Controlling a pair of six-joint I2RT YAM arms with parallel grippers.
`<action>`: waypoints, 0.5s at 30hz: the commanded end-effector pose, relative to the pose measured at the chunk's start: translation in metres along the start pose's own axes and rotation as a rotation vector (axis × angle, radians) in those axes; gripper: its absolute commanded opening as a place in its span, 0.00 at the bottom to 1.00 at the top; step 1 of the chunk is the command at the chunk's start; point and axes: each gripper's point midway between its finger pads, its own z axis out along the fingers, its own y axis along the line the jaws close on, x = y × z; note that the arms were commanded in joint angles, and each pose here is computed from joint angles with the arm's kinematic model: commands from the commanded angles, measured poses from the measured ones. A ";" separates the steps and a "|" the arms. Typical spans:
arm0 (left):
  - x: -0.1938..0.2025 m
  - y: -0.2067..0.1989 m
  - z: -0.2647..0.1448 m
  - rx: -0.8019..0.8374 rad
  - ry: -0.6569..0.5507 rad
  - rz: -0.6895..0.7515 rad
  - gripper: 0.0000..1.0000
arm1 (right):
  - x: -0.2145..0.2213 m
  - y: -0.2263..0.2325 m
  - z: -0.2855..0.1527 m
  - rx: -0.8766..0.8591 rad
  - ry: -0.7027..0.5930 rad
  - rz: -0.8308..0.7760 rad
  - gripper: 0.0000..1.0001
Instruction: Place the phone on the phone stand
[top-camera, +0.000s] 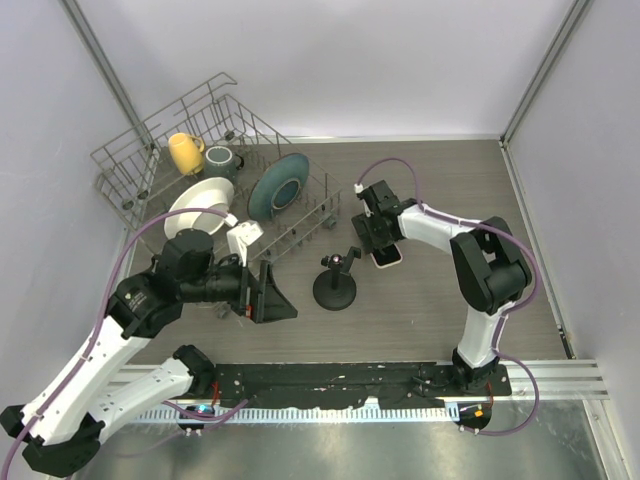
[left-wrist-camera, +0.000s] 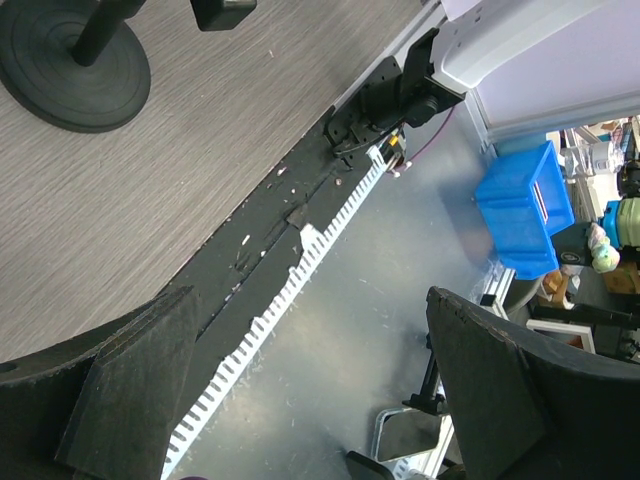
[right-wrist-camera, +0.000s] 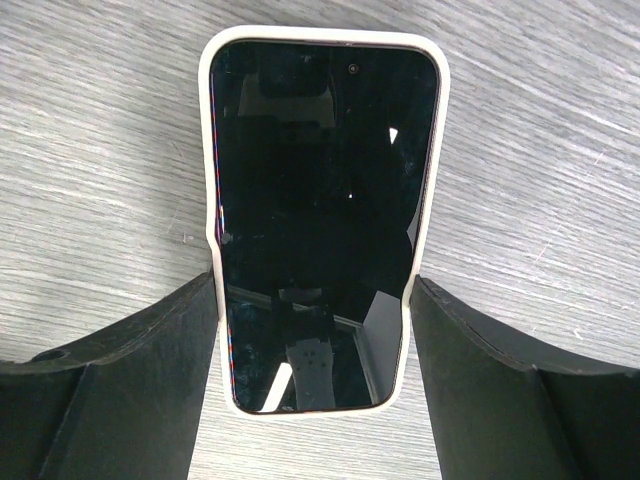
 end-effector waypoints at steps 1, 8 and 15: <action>-0.004 -0.008 -0.005 0.023 -0.029 0.016 1.00 | 0.041 0.007 0.012 -0.034 0.106 0.074 0.01; -0.004 -0.008 -0.007 0.024 -0.034 0.011 1.00 | 0.021 0.004 0.001 -0.036 -0.002 0.153 0.01; -0.004 -0.006 -0.005 0.021 -0.034 0.007 1.00 | 0.000 -0.006 -0.022 -0.068 -0.159 0.270 0.01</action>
